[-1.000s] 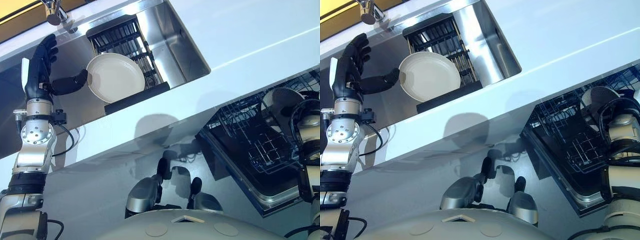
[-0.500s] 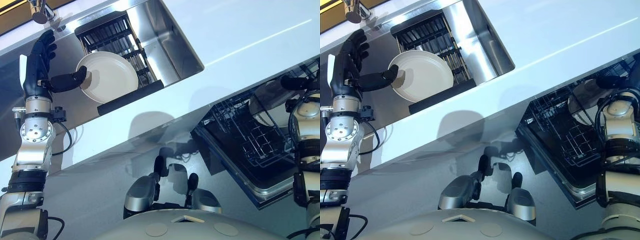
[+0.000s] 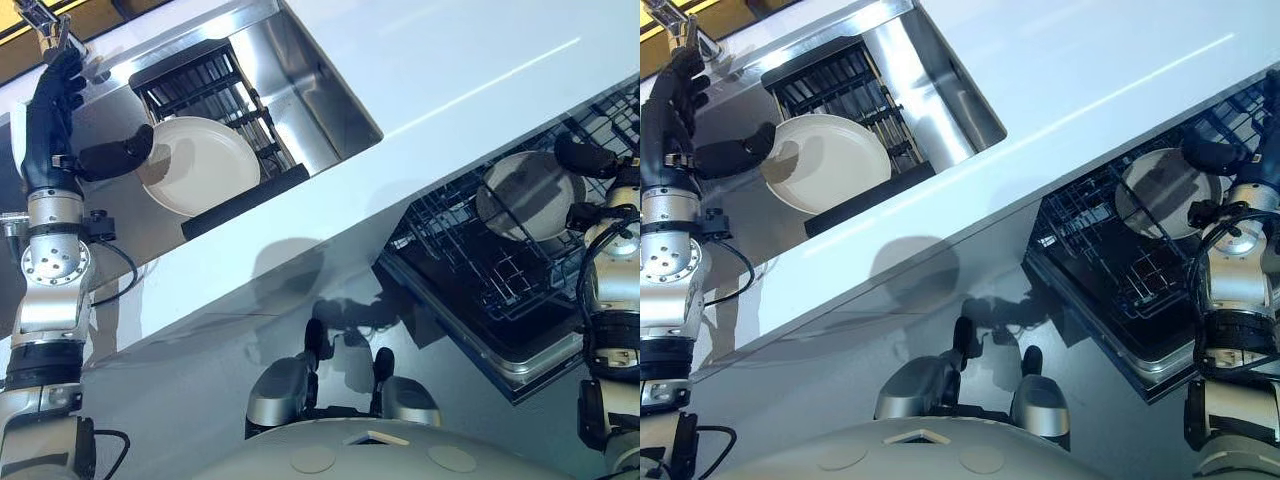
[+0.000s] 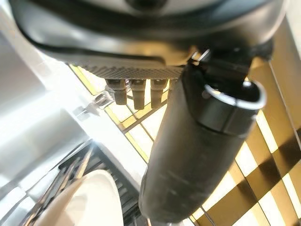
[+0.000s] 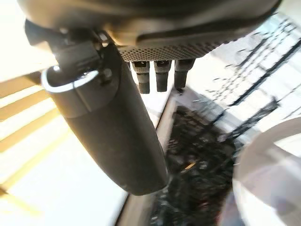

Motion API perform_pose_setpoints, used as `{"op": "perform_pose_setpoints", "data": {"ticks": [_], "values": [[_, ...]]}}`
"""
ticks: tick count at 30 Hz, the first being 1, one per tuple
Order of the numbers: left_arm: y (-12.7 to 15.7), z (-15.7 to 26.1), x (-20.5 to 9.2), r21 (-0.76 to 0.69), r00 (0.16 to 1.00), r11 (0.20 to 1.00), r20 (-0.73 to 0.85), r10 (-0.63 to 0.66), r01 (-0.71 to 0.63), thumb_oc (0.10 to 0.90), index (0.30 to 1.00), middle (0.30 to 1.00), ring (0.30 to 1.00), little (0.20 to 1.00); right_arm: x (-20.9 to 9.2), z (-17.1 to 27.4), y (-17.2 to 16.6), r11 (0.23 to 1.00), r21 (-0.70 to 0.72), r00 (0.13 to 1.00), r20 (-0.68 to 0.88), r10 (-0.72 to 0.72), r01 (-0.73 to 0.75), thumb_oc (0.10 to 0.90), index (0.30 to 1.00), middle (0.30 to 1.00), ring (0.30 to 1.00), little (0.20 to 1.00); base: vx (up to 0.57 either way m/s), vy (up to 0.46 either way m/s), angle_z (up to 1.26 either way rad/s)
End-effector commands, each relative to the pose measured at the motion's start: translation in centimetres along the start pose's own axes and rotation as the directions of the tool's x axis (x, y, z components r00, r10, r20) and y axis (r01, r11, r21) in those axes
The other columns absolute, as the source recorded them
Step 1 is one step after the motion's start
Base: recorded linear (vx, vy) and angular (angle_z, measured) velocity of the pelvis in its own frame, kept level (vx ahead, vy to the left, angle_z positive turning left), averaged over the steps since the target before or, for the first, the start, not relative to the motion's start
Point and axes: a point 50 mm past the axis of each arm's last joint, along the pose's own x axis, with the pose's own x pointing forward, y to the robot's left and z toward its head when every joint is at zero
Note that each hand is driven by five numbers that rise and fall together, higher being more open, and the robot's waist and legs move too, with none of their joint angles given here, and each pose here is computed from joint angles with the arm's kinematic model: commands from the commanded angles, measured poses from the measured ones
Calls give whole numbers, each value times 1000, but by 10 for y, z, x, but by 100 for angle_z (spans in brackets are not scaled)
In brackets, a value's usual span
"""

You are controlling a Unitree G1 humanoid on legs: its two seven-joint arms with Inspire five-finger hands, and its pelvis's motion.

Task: Pick up plates and place into dishwasher.

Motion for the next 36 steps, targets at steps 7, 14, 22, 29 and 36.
{"op": "perform_pose_setpoints", "data": {"ticks": [7,14,22,29,36], "values": [[48,20,5,545,978,828,207,19,-131,800,900,900,900,900,-7,40,-9,997,22,958,280,63,-72,800,900,900,900,900,-85,68,-12],[66,27,5,866,954,464,273,-122,-188,800,900,900,900,900,-19,32,2,985,17,952,257,164,-174,800,900,900,900,900,-40,54,-10],[76,21,-3,962,949,174,242,-204,-208,800,900,900,900,900,-25,22,6,974,30,952,217,215,-226,800,900,900,900,900,-19,11,-5],[64,14,-8,989,941,82,145,-307,-126,800,900,900,900,900,-30,21,7,964,85,949,217,230,-254,800,900,900,900,900,-14,-5,7],[40,-1,-16,996,915,81,57,-399,-27,800,900,900,900,900,-41,28,14,944,148,929,275,245,-293,800,900,900,900,900,-15,-6,10]]}}
